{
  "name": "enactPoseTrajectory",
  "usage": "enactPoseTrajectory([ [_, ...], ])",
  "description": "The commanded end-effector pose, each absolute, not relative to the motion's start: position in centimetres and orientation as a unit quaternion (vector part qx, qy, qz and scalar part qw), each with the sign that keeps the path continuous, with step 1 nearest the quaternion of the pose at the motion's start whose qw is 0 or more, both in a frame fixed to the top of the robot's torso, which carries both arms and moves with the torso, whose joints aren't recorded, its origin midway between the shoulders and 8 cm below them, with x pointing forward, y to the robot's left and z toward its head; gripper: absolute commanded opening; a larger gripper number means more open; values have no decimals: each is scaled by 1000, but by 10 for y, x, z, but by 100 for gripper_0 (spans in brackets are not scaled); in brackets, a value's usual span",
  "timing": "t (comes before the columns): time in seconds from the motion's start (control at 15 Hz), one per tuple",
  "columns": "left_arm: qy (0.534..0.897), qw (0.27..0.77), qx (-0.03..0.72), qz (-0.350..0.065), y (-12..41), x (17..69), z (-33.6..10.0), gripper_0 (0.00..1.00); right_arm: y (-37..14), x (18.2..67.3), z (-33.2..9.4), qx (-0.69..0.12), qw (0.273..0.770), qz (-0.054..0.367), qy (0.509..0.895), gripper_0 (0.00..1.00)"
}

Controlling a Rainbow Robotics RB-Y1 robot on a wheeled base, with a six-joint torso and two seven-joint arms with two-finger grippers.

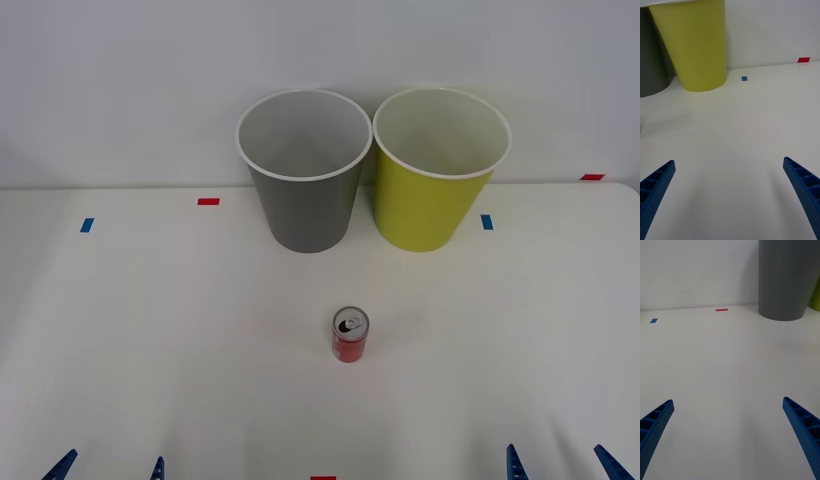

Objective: Put cans in the gray bin and PET bottles in the light green bin.

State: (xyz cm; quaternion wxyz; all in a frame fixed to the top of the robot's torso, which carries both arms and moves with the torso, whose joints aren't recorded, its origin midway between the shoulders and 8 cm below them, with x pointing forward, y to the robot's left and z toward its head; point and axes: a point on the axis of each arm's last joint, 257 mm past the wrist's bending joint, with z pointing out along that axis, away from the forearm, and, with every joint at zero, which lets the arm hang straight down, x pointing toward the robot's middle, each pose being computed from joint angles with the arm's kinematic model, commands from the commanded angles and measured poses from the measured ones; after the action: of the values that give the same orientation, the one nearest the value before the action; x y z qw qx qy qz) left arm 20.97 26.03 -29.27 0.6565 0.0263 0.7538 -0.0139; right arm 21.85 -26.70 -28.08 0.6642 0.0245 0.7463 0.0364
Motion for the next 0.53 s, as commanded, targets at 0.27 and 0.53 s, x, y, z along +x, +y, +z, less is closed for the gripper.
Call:
enactPoseTrajectory([
  [0.27,754,656,26,-14,260,210,-293,100,-267,219,-281,24,664,36,746,100],
  [0.53,763,645,31,-18,257,208,-308,100,-267,219,-281,24,664,36,746,100],
])
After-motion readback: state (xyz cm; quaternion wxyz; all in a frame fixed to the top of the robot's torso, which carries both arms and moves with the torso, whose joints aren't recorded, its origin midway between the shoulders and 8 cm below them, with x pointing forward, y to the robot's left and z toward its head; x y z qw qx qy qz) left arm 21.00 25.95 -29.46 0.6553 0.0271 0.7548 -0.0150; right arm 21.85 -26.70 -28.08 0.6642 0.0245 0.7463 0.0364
